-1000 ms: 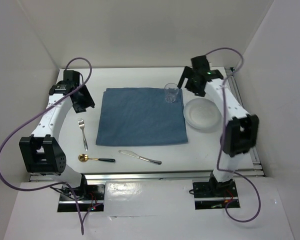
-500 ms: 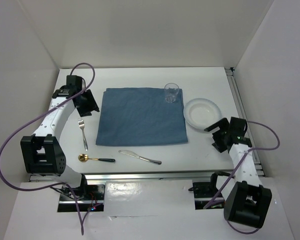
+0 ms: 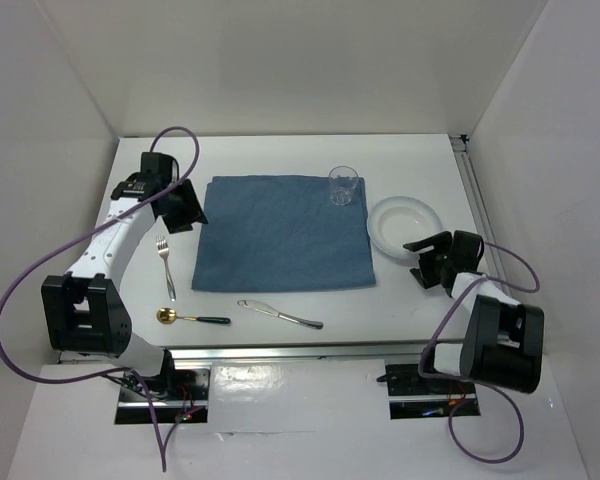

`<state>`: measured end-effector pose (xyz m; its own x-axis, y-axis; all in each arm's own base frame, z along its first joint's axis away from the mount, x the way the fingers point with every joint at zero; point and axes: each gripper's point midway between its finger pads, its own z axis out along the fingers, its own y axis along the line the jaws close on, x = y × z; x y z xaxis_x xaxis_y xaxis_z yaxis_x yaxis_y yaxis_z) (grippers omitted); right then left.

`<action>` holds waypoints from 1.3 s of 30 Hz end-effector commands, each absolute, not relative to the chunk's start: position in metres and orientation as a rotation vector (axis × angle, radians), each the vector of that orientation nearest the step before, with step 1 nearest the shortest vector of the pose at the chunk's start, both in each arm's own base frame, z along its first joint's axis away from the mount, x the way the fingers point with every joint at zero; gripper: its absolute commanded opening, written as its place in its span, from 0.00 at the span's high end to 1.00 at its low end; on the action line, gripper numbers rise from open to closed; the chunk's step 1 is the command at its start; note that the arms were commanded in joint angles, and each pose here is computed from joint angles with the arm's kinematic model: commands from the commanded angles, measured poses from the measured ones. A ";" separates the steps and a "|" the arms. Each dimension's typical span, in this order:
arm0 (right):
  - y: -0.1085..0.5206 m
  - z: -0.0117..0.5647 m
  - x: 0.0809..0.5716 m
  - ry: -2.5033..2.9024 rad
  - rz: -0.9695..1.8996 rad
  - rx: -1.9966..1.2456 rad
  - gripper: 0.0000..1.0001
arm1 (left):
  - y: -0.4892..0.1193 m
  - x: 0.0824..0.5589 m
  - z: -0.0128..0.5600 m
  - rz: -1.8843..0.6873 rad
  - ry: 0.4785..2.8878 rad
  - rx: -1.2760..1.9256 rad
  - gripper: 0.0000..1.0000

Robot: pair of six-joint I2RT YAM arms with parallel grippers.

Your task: Set the dinner table for one person

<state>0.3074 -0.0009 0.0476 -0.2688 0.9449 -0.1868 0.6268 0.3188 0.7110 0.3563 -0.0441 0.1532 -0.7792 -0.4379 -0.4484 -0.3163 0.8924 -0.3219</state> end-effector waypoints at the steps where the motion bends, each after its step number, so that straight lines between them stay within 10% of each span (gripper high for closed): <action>1: -0.008 0.050 0.331 1.919 0.722 1.359 0.20 | -0.051 0.357 0.157 -0.336 2.512 -0.514 0.42; 12: -0.017 0.018 0.344 1.917 0.562 1.549 0.40 | -0.047 0.354 0.160 -0.303 2.531 -0.515 0.42; 20: -0.030 0.033 0.341 1.887 0.441 1.616 1.00 | -0.045 0.359 0.172 -0.289 2.508 -0.502 0.46; 39: 0.081 0.312 0.380 1.714 0.840 0.575 1.00 | -0.037 0.366 0.213 -0.197 2.402 -0.611 0.49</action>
